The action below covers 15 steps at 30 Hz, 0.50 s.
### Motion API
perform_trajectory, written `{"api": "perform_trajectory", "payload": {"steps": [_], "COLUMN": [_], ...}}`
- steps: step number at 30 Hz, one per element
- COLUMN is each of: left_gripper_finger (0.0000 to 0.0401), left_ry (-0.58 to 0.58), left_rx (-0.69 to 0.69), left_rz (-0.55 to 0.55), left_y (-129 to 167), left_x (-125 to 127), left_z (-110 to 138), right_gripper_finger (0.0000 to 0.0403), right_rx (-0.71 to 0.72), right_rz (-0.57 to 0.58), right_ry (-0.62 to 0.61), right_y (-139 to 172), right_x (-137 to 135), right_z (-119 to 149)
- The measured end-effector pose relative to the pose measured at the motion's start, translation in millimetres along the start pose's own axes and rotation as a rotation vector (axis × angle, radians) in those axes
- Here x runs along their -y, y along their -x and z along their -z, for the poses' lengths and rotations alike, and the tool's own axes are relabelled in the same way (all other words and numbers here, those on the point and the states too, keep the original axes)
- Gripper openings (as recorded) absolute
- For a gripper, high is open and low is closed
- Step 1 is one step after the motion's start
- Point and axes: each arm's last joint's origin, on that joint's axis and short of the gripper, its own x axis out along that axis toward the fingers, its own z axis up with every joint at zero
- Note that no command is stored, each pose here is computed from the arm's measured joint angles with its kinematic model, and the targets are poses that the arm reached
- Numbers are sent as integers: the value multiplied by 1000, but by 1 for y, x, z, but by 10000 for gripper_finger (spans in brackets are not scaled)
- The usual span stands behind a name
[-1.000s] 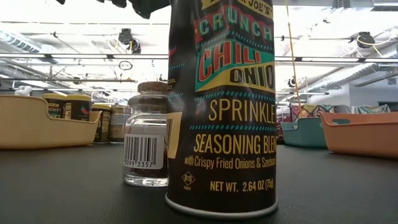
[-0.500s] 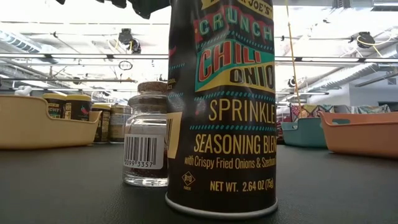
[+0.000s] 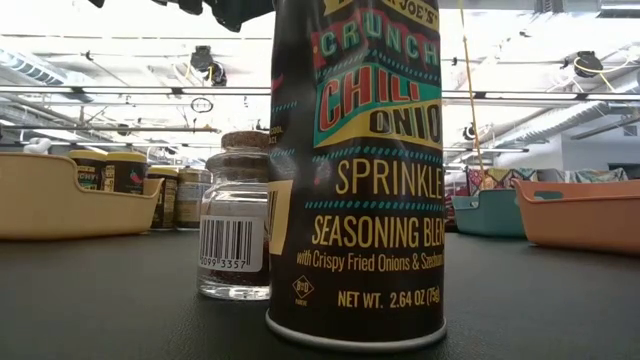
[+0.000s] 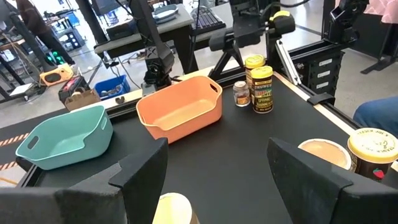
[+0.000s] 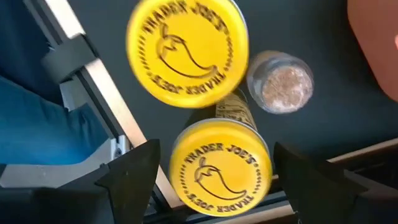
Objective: Sort spices by type
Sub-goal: Put the yellow seasoning can into the yellow bin
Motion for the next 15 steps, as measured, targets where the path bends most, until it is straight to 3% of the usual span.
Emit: {"api": "perform_trajectory", "payload": {"steps": [15], "left_gripper_finger": [276], "left_ry": [2], "left_rx": [3], "left_rz": [-1], "left_y": [0], "left_x": [0], "left_z": [0], "right_gripper_finger": [306], "right_rx": [-24], "right_rz": [19], "right_ry": [-8], "right_y": [-3], "right_x": [3], "right_z": [1]}}
